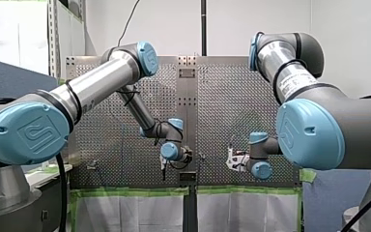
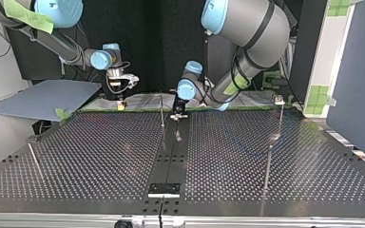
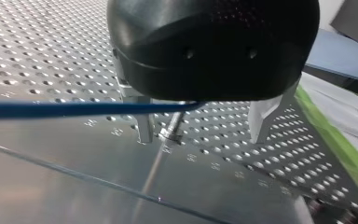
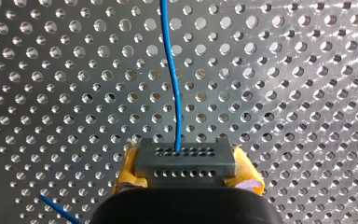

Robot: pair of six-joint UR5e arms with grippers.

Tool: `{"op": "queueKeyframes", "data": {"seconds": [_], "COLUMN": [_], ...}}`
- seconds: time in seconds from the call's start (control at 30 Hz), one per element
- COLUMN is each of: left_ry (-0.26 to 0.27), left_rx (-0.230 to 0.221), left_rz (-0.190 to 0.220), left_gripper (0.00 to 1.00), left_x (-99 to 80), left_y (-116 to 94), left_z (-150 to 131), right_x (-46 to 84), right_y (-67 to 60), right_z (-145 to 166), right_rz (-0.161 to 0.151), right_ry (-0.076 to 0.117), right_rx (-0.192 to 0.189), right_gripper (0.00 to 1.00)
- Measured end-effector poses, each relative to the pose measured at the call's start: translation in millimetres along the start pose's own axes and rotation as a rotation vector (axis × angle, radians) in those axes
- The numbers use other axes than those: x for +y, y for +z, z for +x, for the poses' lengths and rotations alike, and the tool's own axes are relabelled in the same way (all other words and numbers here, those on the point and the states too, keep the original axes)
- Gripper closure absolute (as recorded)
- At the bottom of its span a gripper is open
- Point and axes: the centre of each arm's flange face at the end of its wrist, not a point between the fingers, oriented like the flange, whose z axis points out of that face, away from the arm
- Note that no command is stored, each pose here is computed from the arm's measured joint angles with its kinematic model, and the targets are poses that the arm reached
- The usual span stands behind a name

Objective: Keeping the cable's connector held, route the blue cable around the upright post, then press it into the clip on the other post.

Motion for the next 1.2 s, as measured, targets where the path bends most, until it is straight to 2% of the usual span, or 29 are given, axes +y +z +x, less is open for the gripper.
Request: {"op": "queueKeyframes", "data": {"seconds": [0.3,0.4,0.53,0.7,1.0,1.1,1.2], "left_ry": [0.085,0.113,0.154,0.208,0.285,0.292,0.292], "left_rx": [0.055,0.068,0.078,0.112,0.204,0.214,0.200], "left_rz": [-0.063,-0.069,-0.056,-0.027,-0.006,0.012,0.027], "left_gripper": [0.00,0.00,0.00,0.00,0.00,0.00,0.00], "left_x": [1.8,-3.4,-18.5,-35.6,-38.4,-41.7,-48.5], "left_y": [-9,-14,-23,-40,-66,-71,-73], "left_z": [1,-3,-15,-20,4,10,8], "right_x": [0.1,-0.1,0.2,0.3,0.3,0.4,0.4], "right_y": [-1.3,-1.9,-2.5,-2.6,-2.5,-2.6,-2.7], "right_z": [-1,-2,-3,-3,-3,-3,-3], "right_rz": [-0.001,-0.001,-0.001,-0.001,-0.001,-0.002,-0.002], "right_ry": [-0.001,-0.004,-0.007,-0.008,-0.008,-0.007,-0.007], "right_rx": [-0.013,-0.019,-0.023,-0.025,-0.026,-0.027,-0.028], "right_gripper": [1.00,1.00,1.00,1.00,1.00,1.00,1.00]}}
